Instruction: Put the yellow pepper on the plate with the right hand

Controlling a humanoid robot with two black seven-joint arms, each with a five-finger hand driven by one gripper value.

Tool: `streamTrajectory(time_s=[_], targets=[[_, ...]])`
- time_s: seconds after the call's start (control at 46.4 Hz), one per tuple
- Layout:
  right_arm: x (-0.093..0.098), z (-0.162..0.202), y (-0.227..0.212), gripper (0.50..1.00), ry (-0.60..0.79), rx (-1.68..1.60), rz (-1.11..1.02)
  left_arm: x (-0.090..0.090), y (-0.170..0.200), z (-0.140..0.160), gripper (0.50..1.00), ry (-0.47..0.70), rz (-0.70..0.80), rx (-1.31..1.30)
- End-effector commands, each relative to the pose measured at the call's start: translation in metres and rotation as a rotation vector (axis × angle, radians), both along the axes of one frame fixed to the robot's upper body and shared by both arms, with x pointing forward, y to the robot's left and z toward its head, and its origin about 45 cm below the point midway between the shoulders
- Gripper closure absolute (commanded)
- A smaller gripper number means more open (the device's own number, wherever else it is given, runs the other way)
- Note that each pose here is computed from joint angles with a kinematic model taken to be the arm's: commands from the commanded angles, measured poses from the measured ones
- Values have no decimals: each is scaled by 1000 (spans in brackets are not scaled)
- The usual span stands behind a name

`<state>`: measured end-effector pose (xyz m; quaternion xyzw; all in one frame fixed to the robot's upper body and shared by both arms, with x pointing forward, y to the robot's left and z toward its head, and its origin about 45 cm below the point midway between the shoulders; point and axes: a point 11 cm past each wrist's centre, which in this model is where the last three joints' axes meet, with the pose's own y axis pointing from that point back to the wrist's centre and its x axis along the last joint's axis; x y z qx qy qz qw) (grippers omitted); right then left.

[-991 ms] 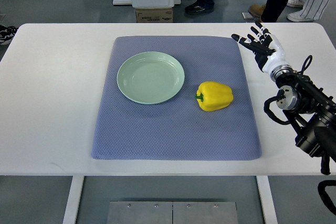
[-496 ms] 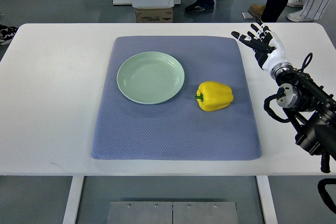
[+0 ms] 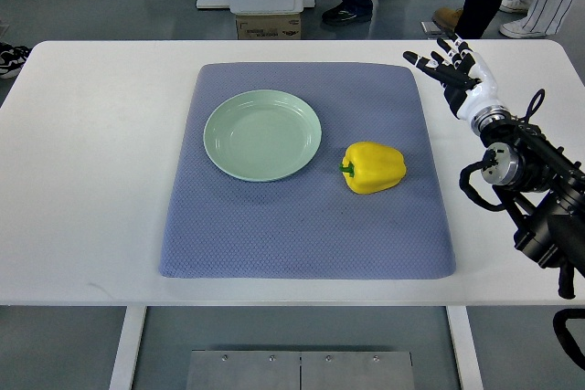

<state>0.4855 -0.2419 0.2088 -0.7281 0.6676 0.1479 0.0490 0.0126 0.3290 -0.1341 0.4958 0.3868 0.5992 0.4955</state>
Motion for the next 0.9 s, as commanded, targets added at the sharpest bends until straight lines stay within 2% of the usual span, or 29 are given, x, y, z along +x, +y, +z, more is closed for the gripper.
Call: streamTrajectory(time_s=[0.0,0.883], targets=[[1,2,0,500,-4,-1,0,0,0,0,500,0,0,0],[3,10,2,500,-23,-7,20,0,0,0,500,0,0,0]])
